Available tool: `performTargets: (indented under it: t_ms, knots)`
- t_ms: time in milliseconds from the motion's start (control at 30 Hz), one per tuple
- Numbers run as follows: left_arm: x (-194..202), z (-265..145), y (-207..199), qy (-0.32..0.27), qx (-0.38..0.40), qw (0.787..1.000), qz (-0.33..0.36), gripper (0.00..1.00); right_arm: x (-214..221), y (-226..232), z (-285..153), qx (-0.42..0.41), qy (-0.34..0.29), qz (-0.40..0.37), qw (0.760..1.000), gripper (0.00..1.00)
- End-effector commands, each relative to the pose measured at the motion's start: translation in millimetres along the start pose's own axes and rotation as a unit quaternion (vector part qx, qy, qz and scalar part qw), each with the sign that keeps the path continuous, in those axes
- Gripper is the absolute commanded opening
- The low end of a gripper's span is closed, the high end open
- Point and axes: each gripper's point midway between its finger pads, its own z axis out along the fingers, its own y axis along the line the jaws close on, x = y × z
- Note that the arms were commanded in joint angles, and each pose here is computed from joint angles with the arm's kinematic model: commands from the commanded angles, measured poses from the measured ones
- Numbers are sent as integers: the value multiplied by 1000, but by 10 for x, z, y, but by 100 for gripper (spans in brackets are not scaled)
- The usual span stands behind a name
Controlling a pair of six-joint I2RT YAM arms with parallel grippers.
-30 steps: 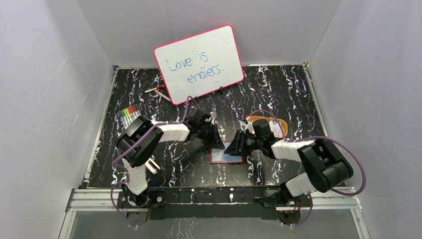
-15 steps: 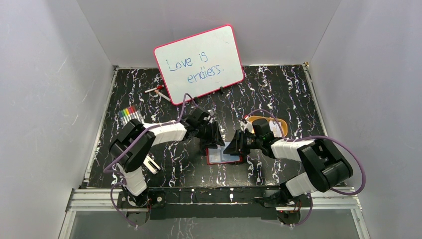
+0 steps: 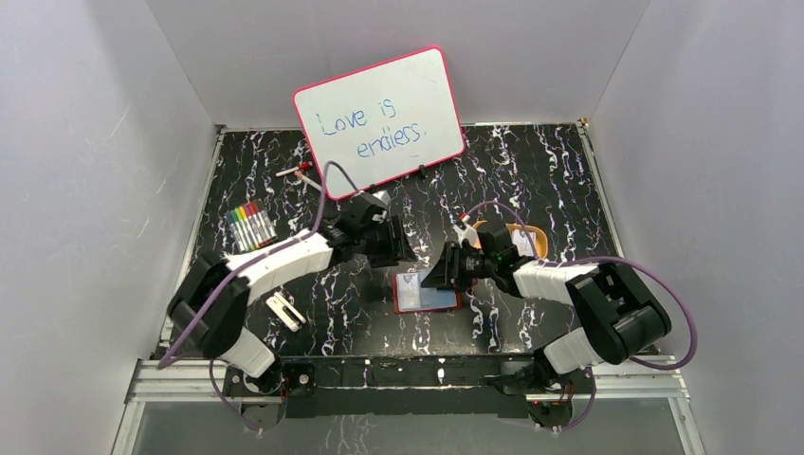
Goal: Put the credit cards into the card holder
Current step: Turn over the card slot in the card holder.
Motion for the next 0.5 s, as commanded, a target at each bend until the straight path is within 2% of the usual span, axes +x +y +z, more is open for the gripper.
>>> performTargets:
  t_ms: [0,100,167,467]
  knots:
    - [-299,-579,241,-126,-55,991,0,50,-170,256,104,-29,-6,-45,999,50]
    - [-336,-868,411,-187,-71,980,-4,50,-170,309,212,-27,2,-58,998,50]
    - [-312,-987,478,-206,-71,976,-4,50,-174,356,294,-25,7,-67,997,50]
    - [-147,-1125,625,-219,-59,974,-18,49,-76,230,653,-8,46,-55,997,49]
